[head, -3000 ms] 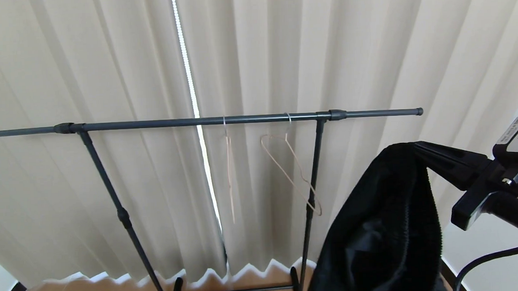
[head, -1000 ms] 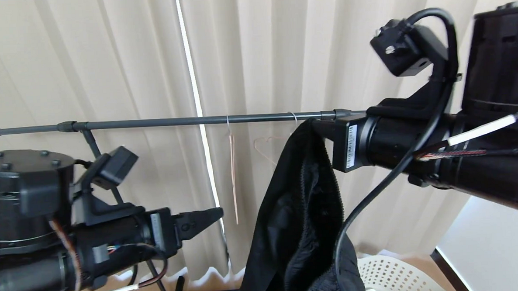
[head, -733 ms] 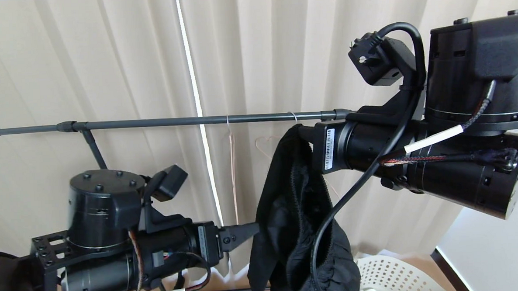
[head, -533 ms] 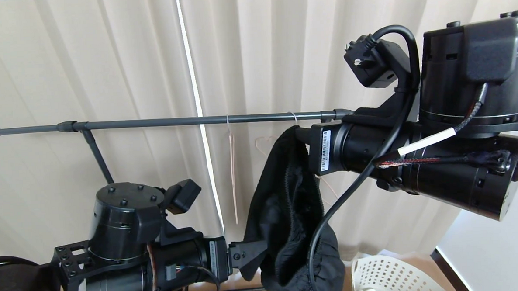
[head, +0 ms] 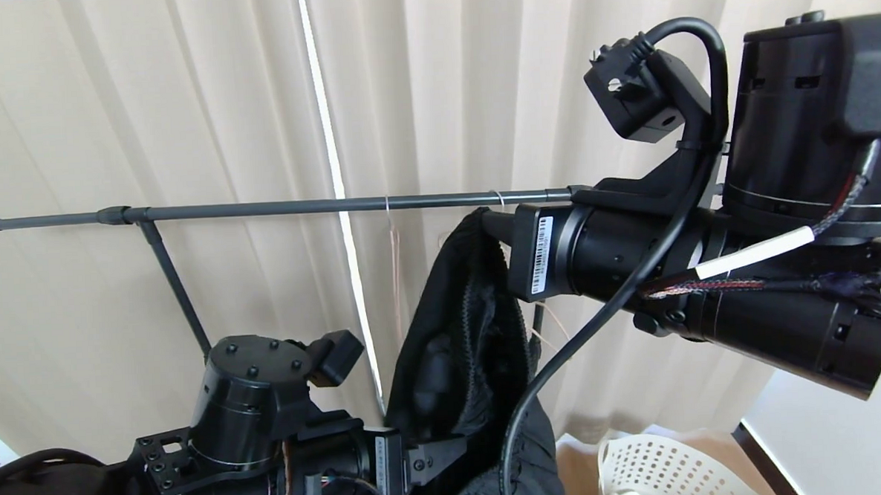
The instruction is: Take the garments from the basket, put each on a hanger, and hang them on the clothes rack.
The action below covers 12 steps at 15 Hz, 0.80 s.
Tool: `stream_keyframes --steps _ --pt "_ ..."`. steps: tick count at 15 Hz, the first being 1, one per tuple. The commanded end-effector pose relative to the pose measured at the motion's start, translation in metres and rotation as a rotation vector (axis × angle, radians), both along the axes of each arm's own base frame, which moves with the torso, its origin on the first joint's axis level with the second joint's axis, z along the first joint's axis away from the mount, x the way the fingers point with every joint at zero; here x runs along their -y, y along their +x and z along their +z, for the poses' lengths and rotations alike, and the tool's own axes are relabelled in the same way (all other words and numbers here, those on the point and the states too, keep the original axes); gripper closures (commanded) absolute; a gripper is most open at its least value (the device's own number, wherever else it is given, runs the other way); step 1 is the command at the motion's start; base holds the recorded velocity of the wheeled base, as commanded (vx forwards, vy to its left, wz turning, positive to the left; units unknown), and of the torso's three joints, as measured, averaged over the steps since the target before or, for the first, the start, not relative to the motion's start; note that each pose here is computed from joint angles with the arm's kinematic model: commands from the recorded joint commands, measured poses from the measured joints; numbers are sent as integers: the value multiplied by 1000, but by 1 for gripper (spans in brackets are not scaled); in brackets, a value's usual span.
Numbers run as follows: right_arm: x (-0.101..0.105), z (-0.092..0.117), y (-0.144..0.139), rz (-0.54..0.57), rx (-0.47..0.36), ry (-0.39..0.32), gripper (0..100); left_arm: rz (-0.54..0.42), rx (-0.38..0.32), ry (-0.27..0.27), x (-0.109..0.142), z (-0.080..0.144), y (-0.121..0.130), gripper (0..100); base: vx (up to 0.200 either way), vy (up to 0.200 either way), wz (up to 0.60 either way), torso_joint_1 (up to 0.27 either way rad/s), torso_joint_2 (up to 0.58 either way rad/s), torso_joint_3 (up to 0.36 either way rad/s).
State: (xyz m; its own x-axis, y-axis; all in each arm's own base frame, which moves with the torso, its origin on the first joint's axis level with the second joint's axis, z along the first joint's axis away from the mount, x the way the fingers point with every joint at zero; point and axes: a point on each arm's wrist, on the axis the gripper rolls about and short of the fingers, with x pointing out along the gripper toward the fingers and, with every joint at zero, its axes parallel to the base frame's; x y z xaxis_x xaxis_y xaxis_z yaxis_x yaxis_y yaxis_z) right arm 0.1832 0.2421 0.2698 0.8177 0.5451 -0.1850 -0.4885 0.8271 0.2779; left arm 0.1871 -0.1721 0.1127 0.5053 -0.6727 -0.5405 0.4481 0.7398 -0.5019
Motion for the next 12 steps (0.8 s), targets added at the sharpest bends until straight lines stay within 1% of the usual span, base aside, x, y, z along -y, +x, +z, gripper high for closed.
stream_keyframes --steps 1,4,5,6,7,10,12 --pt "1 2 -3 6 3 9 100 -21 -24 29 4 -9 -3 0 0 0 0 0 0 0" --pt "1 3 -4 8 0 19 100 -30 -28 33 6 -11 -4 0 0 0 0 0 0 0" --pt "-4 3 -10 32 -2 20 100 -32 -11 16 8 -9 -3 0 0 0 0 0 0 0" --pt "-6 1 -10 32 -6 16 100 -46 11 -7 11 -6 -4 0 0 0 0 0 0 0" --pt "-7 0 -9 23 -6 12 100 -73 21 -17 18 -6 -8 0 0 0 0 0 0 0" --pt "-8 1 -8 11 -14 31 100 -83 9 -10 21 -10 -10 0 0 0 0 0 0 0" --pt "-9 5 -7 -11 3 63 100 -83 4 -7 21 -11 -10 0 0 0 0 0 0 0"
